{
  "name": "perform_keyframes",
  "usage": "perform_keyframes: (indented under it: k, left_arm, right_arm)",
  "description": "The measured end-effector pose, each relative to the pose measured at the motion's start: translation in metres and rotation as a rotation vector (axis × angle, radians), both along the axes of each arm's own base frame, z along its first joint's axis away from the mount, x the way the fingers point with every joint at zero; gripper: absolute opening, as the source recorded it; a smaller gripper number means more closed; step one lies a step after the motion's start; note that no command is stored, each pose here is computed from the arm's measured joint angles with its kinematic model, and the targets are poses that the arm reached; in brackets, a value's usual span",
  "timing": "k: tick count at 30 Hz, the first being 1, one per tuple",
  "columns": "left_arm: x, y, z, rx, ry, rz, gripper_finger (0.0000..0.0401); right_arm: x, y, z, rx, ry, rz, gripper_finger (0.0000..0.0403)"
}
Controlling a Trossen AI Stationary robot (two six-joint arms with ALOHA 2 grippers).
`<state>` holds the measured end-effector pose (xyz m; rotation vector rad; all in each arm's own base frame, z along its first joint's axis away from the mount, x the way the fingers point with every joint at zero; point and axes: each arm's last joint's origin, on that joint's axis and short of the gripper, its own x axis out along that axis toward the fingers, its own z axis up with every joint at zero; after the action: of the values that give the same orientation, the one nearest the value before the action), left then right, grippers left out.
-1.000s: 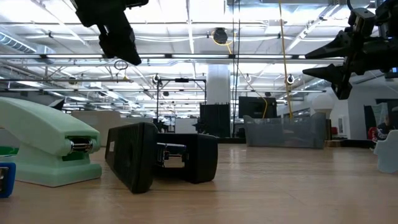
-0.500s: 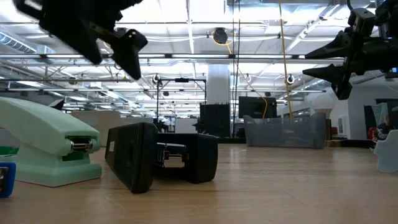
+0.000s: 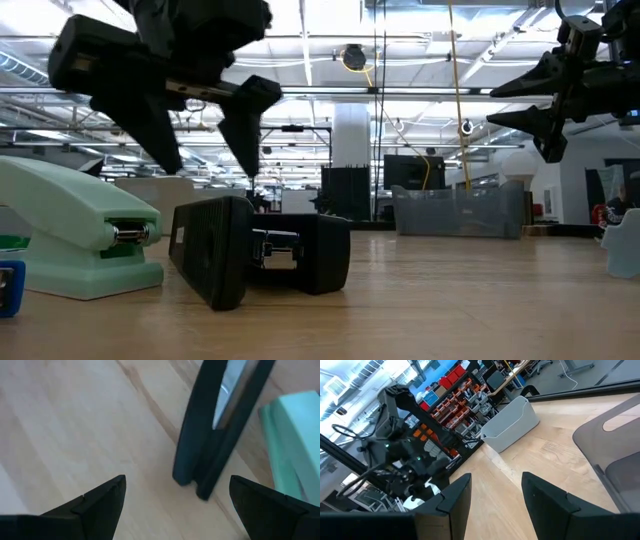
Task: Pick and place Stapler, Stapler remover, tape
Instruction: Put the black stapler into the black bin
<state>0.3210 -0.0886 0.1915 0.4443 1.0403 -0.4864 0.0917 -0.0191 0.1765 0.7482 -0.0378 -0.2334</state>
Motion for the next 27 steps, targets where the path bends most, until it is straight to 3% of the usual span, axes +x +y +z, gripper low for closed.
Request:
perform_keyframes:
  k: [8,19,27]
  left_arm:
    - [0.015,-0.016,-0.011,-0.063,0.079,-0.082,0.0354]
    - [0.019,-0.019,-0.031,0.025,0.108,-0.061,0.0353]
    - [0.022,-0.020,-0.051,0.032,0.160,-0.082,0.0353]
  right_arm:
    - [0.000,0.000,0.000,0.000,0.002,0.000,0.0167]
    - [0.000,0.000,0.000,0.000,0.000,0.000,0.0167]
    - [0.000,0.000,0.000,0.000,0.000,0.000,0.0167]
